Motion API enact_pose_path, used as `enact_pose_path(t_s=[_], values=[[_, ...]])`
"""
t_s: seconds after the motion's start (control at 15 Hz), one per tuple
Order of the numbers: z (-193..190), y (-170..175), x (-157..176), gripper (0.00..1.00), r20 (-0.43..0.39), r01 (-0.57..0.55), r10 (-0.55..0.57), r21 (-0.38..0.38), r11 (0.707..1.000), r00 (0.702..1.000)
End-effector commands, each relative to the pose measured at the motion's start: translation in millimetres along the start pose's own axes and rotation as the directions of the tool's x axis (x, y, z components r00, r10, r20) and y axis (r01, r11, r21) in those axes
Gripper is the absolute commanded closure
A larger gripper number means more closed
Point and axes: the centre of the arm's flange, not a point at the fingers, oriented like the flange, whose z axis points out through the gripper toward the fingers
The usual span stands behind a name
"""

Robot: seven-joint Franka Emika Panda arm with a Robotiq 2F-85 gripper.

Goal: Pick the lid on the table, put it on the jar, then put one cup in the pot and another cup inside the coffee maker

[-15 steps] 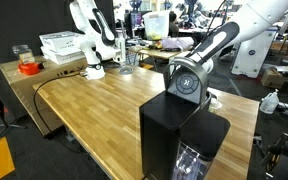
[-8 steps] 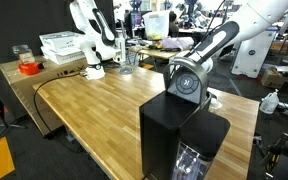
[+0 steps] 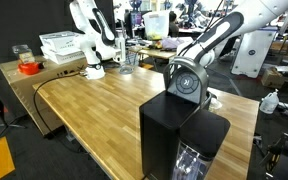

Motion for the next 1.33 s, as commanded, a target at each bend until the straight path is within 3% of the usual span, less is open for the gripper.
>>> enact_pose_path(t_s=[0.0, 0.27, 0.67, 1.0, 1.27], values=[[-41, 13, -17, 0.73, -0.057, -0.037, 0.034, -0.062, 0.997, 0.998], [-86, 37, -41, 0.73, -0.136, -0.107, 0.093, -0.105, 0.989, 0.986], [-121, 70, -95, 0.73, -0.235, -0.248, 0.215, -0.122, 0.961, 0.948], [-134, 86, -138, 0.73, -0.294, -0.351, 0.305, -0.117, 0.929, 0.906], [-131, 87, -150, 0.73, -0.295, -0.385, 0.340, -0.108, 0.917, 0.893]])
